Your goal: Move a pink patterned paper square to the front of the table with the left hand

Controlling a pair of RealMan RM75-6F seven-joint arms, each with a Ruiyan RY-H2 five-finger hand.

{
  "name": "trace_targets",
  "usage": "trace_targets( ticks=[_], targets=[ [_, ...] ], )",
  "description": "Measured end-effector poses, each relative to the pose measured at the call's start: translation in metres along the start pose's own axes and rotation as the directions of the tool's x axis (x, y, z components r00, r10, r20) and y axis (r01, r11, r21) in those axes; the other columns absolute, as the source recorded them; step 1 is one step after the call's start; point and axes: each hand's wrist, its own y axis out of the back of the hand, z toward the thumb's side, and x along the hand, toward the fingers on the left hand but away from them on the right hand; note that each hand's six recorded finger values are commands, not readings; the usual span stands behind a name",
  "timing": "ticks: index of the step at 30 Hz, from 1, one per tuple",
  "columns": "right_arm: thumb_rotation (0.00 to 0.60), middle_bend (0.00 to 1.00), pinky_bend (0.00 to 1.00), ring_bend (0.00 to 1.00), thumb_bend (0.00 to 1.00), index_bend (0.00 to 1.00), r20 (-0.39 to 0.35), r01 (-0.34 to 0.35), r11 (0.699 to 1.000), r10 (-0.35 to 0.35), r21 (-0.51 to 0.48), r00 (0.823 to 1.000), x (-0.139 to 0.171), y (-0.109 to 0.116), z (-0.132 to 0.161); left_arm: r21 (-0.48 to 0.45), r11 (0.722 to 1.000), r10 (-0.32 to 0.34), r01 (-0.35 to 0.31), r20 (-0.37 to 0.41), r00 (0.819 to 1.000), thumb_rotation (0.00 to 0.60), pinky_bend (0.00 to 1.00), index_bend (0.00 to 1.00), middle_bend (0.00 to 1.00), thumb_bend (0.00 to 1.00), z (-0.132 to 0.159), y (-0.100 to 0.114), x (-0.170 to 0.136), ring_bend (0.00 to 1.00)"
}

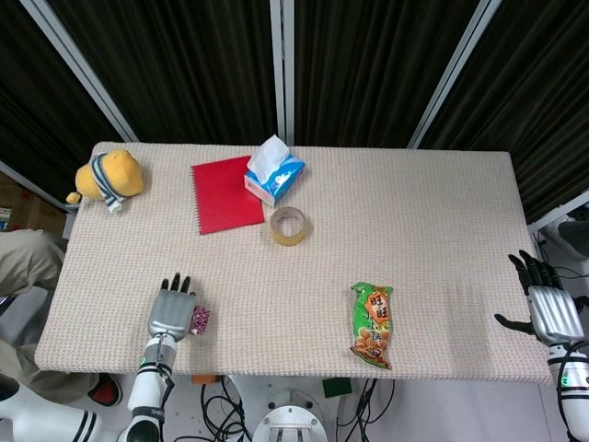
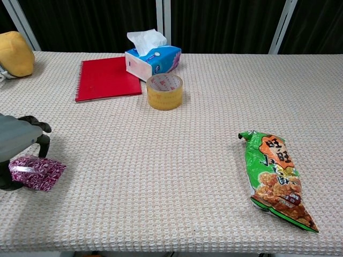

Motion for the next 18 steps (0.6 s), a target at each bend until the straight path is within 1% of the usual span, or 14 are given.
trace_targets(
  ticks=[9, 18],
  targets=[
    [0.6, 0.0, 0.0, 0.0, 0.23, 0.0, 0.001, -0.003, 1.0, 0.003, 0.002, 1.0, -0.0002, -0.0003, -0.0002, -0.003, 1.0, -0.013, 0.013, -0.001, 1.0, 0.6, 0.15, 0.29, 0.08, 0.24, 0.0006, -0.0014, -0.0022, 0.0],
    [0.6, 0.0, 0.0, 0.0, 0.23, 0.0, 0.003, -0.004, 1.0, 0.004, 0.004, 1.0, -0.0001, 0.0002, -0.0003, 0.001, 1.0, -0.021, 0.021, -0.001, 1.0, 0.6, 0.15, 0.29, 0.07, 0.24, 0.0005, -0.0028, -0.0035, 0.0]
  ],
)
